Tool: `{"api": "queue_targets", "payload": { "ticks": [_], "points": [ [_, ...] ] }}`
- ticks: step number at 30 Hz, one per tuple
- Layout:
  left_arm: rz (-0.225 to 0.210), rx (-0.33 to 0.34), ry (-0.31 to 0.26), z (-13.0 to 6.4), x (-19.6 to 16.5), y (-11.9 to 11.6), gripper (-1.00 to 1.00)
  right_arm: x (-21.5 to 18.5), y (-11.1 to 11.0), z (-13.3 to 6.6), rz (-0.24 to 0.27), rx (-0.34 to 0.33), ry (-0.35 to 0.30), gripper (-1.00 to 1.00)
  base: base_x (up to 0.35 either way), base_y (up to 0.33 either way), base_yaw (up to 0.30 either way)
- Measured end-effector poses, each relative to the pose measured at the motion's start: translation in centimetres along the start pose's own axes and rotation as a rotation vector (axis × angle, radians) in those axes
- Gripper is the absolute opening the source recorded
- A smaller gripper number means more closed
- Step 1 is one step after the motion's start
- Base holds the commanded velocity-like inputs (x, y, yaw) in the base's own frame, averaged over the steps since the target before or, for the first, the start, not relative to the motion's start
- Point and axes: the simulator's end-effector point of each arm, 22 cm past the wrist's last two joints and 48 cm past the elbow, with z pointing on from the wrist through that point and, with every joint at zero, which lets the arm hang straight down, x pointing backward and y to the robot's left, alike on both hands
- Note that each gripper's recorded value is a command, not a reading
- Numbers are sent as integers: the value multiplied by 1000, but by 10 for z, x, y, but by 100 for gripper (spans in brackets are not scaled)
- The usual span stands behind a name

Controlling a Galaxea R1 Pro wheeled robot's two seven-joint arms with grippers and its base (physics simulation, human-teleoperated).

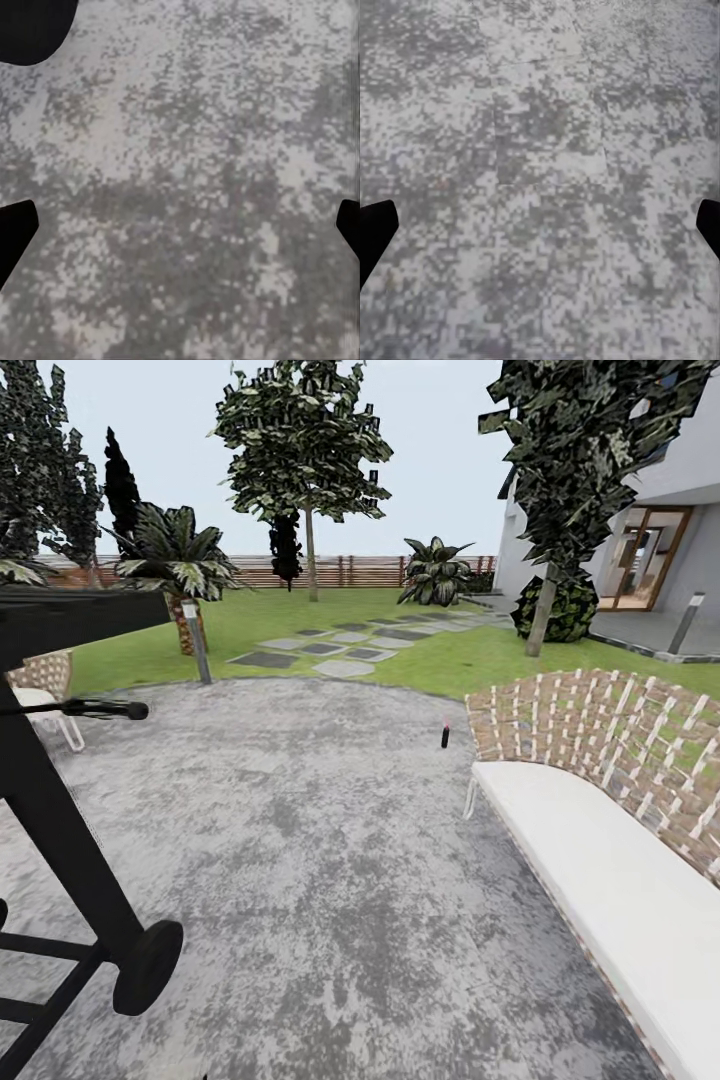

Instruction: In the garden, pick up the pesticide atomizer on the floor and spray pesticide onto both trees until each tree trunk is fully covered.

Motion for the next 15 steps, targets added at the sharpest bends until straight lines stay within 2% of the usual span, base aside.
{"api": "queue_targets", "payload": {
  "ticks": [5,15],
  "points": [
    [0,0,0,0,0,0,100,0,0,0,0,0,0,100,339,-89,0],
    [0,0,0,0,0,0,100,0,0,0,0,0,1,100,339,-9,0]
  ]
}}
